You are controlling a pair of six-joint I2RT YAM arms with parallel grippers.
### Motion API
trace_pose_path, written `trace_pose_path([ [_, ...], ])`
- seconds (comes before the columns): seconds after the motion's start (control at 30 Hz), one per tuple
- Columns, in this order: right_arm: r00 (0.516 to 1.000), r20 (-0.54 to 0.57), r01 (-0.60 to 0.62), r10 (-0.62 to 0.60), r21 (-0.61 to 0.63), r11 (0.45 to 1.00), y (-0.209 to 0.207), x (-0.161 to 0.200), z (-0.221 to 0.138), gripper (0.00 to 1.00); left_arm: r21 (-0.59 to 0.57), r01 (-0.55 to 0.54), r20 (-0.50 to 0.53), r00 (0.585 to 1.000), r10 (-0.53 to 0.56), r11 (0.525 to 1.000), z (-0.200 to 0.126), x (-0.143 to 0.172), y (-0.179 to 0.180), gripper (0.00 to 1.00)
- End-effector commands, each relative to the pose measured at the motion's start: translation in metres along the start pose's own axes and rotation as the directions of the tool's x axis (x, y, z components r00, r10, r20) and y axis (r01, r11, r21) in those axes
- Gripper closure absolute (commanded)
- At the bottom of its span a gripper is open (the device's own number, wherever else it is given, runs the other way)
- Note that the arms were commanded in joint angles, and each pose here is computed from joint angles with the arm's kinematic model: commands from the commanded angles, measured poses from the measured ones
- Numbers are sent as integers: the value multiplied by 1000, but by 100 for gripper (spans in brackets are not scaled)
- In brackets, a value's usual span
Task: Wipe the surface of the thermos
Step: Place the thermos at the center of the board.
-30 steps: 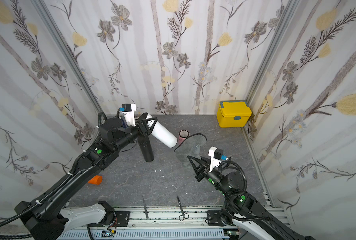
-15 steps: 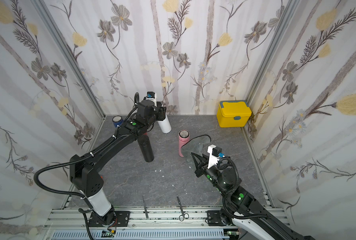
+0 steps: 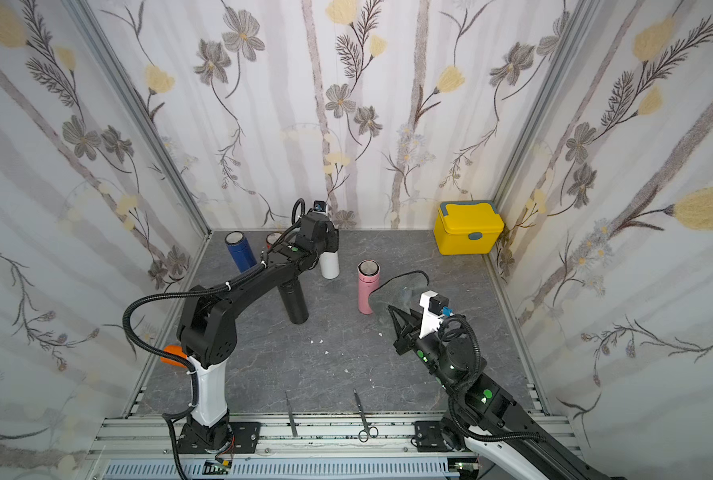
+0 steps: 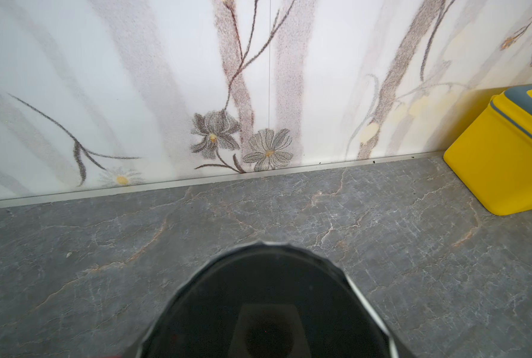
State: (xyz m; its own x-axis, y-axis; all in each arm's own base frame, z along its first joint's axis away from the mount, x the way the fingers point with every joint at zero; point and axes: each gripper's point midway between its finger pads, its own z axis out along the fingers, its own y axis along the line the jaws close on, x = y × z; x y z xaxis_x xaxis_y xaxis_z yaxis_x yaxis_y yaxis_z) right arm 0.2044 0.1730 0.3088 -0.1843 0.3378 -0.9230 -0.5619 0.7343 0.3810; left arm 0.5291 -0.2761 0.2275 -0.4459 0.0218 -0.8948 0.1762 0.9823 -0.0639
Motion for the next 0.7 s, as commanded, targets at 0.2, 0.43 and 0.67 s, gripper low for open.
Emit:
trace_pose_path([
  [0.2, 1000, 23, 3, -4, 55, 998, -14, -3, -5, 100, -17, 44, 54, 998, -43, 999, 5, 10, 6, 100],
  [0.43, 1000, 15, -4, 3, 64, 998, -17, 1, -4, 100, -29, 43, 51, 998, -41, 999, -7, 30, 11, 47],
  [0.67, 1000, 14, -11, 10, 62, 998, -16, 1, -1, 100, -20, 50, 109, 993, -47, 999, -30, 13, 13, 12],
])
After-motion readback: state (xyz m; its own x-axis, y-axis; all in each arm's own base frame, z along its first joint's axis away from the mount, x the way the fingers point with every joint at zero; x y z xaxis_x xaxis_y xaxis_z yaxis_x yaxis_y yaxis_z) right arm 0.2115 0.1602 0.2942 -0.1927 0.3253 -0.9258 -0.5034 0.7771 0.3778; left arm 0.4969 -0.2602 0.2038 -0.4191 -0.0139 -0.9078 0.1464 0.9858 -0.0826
